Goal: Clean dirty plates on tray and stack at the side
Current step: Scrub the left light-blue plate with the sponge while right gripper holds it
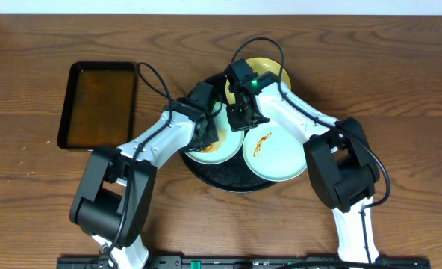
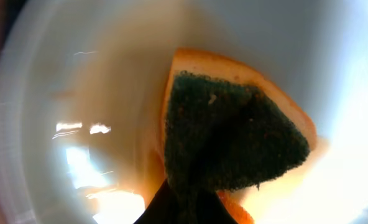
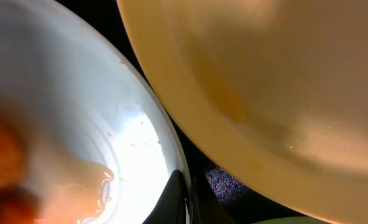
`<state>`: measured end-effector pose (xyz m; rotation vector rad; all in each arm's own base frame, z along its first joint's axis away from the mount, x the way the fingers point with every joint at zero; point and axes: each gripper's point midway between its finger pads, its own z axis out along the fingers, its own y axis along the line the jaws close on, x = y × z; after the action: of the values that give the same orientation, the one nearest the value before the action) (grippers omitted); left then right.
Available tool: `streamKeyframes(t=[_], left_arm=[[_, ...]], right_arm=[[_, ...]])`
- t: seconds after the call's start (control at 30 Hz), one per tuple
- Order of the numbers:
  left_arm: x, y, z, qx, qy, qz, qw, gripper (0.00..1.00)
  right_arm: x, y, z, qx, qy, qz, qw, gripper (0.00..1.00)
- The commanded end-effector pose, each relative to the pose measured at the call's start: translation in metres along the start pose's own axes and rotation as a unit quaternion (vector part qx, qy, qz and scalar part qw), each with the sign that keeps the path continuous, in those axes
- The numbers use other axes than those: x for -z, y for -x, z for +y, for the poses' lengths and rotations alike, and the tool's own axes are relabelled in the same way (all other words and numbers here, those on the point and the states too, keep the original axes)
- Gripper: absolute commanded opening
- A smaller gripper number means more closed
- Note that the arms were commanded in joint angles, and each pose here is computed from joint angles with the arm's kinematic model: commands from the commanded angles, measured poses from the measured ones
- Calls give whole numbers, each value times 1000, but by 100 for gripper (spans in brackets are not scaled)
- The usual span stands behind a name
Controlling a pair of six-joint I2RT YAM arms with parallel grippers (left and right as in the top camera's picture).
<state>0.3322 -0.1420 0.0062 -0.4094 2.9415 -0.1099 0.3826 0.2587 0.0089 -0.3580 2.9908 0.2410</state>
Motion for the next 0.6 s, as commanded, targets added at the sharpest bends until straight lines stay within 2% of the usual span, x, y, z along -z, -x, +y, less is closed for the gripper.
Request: streamKeyframes(t=[0.0,0.1,0.27,0.47,0.57], left_arm=[[10,17,55,-20,131,-58,990,7],[28,30,57,-17,140,-94,986,7],[54,46,37,-4,80,-139,987,7],[52,39,-10,-7,-47,-103,994,8],[41,29,-27,-10,-82,-75,994,8]], right_arm=[[-1,0,0,-4,-6,-1,1000,1],[-1,0,0,-4,-6,-1,1000,1],[-1,0,0,-4,-6,-1,1000,1],[-1,0,0,-4,-6,-1,1000,2],[-1,0,0,-4,-6,-1,1000,1]])
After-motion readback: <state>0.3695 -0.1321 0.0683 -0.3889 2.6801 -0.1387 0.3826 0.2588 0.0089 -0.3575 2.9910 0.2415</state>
